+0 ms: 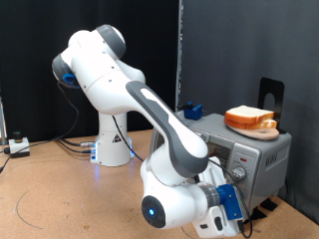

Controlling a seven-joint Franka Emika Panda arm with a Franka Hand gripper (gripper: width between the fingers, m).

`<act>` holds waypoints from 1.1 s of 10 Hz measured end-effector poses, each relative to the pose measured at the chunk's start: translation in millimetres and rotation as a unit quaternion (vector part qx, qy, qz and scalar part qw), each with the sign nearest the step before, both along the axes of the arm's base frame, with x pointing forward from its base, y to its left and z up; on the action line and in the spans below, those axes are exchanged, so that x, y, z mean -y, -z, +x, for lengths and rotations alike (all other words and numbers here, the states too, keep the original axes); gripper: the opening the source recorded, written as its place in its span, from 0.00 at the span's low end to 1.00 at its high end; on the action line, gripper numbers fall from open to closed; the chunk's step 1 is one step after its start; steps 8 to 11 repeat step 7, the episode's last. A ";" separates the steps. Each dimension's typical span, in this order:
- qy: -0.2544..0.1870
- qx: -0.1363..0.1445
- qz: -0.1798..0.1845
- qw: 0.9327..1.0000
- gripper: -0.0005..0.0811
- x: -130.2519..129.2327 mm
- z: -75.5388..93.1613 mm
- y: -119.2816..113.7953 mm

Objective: Make a piece of toast with the oven

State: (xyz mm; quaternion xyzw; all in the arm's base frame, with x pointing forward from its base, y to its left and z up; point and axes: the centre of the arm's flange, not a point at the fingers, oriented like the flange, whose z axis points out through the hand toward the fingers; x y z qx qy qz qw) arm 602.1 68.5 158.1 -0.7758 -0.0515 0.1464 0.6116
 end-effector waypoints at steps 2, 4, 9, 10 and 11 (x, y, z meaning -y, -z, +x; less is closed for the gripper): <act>-0.015 -0.011 0.007 1.000 0.62 9.4 -2.9 -11.1; -0.050 -0.039 -0.007 0.998 0.78 32.3 -10.3 -25.3; -0.088 -0.052 -0.057 0.993 0.98 70.2 -13.3 -48.1; -0.088 -0.052 -0.057 0.993 0.98 70.2 -13.3 -48.1; -0.088 -0.052 -0.057 0.993 0.98 70.2 -13.3 -48.1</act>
